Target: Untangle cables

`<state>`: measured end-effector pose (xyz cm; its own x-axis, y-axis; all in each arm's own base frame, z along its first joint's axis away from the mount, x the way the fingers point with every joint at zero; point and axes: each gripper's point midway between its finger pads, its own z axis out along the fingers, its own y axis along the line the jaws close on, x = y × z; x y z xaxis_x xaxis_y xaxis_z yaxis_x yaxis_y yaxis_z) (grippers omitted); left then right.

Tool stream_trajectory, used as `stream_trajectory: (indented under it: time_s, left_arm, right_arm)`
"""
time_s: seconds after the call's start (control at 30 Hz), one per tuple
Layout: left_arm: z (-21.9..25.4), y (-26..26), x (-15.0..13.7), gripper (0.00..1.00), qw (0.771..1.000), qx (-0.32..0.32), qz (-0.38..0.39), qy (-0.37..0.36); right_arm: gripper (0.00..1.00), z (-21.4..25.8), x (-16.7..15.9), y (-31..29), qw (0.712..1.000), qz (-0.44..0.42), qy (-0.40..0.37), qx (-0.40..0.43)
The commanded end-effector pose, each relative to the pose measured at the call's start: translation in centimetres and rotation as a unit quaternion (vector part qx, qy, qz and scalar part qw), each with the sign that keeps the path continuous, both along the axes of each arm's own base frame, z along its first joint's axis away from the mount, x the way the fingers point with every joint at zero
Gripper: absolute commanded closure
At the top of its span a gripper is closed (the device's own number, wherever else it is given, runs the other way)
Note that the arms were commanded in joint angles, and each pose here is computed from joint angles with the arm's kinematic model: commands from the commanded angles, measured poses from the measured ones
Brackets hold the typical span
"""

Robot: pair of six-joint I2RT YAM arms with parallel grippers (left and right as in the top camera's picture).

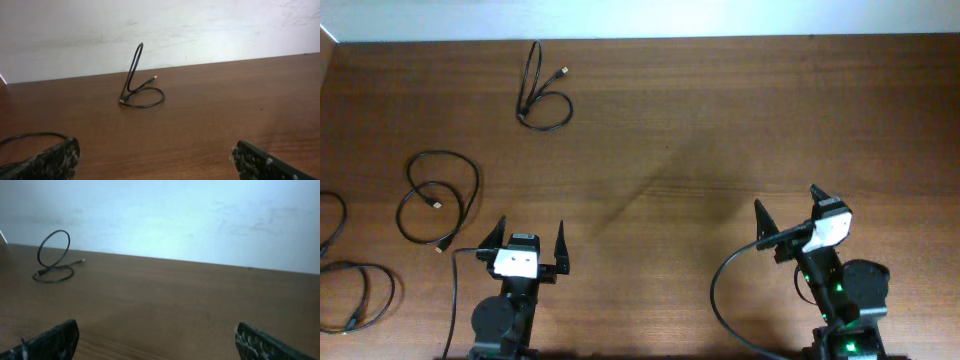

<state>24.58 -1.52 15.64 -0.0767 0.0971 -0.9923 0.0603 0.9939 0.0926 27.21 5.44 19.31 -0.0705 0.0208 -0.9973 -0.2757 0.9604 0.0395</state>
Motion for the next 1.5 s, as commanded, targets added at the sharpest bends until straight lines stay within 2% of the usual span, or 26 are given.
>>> stream_trajectory:
  time_s: [0.0, 0.2, 0.5, 1.47]
  left_arm:
    - [0.0, -0.1, -0.1, 0.01, 1.0, 0.007, -0.004, -0.002]
    - [0.0, -0.1, -0.1, 0.01, 1.0, 0.007, -0.004, -0.002]
    - [0.0, -0.1, 0.0, 0.01, 1.0, 0.007, -0.003, -0.002]
    - [0.0, -0.1, -0.1, 0.01, 1.0, 0.007, -0.004, -0.002]
  right_arm:
    - [0.01, 0.0, -0.8, 0.1, 1.0, 0.004, -0.019, 0.002]
    - [0.01, -0.5, -2.0, 0.0, 0.999, 0.004, -0.053, 0.004]
    - [0.01, -3.1, -3.2, -0.5, 1.0, -0.009, -0.005, 0.001]
    - [0.01, -3.3, -3.2, -0.5, 1.0, -0.009, -0.001, 0.0]
